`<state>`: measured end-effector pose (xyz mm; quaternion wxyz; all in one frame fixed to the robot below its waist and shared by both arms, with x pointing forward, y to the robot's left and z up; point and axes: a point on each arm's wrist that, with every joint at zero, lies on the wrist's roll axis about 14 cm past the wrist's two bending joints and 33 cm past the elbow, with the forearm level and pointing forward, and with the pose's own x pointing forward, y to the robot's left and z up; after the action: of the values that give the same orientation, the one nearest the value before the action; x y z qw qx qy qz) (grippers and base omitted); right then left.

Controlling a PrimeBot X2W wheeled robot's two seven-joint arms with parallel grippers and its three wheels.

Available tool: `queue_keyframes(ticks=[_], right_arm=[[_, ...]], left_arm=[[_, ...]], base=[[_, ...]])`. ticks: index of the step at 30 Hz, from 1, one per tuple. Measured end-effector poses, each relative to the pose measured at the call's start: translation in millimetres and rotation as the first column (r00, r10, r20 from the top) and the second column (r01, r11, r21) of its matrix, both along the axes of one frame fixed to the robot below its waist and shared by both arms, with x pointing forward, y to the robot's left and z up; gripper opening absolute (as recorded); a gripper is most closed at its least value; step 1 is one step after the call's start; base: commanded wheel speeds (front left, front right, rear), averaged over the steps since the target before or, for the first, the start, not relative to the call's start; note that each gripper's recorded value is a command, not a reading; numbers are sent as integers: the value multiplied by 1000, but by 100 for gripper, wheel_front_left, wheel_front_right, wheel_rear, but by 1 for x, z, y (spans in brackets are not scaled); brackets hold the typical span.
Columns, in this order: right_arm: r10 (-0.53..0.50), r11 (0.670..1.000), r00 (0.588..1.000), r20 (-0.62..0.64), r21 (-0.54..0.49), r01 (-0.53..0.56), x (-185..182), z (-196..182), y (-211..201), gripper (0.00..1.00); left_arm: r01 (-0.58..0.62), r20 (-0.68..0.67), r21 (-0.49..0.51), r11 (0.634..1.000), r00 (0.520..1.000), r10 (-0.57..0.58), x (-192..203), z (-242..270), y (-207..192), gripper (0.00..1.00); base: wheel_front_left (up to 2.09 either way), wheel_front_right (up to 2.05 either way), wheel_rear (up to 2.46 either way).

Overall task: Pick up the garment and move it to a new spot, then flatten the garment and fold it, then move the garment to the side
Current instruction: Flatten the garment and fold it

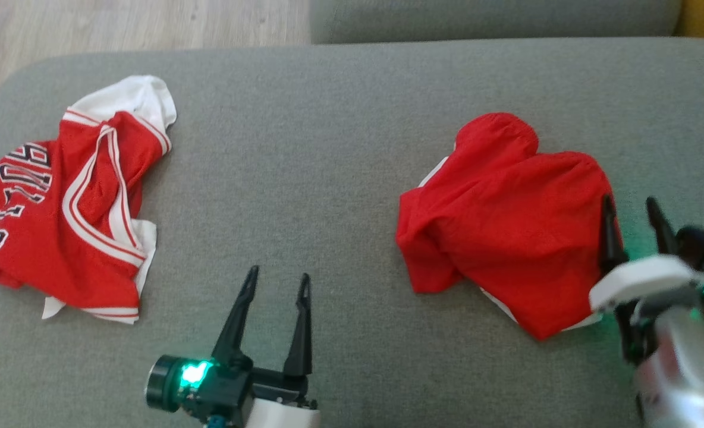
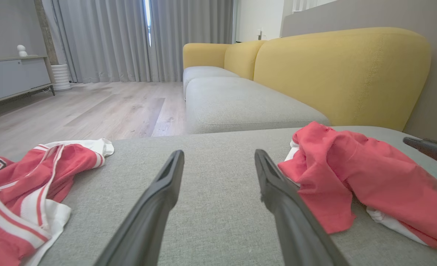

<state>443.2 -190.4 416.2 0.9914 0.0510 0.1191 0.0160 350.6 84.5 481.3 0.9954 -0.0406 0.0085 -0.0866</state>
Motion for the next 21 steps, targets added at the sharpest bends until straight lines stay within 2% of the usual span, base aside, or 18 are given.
queue_keyframes(ticks=[5,8,9,11,13,16,21], right_arm=[[-6,999,995,-105,53,12,26,-16,-2,100],[27,992,979,-204,126,0,29,-35,15,100],[51,989,970,-236,146,-16,27,-41,24,96],[93,984,961,-262,173,-48,25,-47,37,0],[100,984,963,-249,171,-58,27,-45,37,0],[95,990,980,-173,115,-75,35,-28,19,0],[90,996,996,2,3,-90,58,29,-11,0]], left_arm=[[6,-26,4,1000,1000,-6,3,-9,-3,100],[6,-42,8,1000,999,-5,6,-14,-3,100],[4,-42,9,1000,999,-3,7,-14,-2,100],[-1,-37,12,1000,999,1,11,-13,0,100],[-3,-32,13,1000,999,4,12,-12,1,100],[-10,-22,16,1000,1000,11,12,-9,2,100],[-6,17,8,1000,1000,6,10,4,0,100]], base=[[0,0,0],[0,0,0],[0,0,0],[0,0,0],[0,0,0],[0,0,0],[0,0,0]])
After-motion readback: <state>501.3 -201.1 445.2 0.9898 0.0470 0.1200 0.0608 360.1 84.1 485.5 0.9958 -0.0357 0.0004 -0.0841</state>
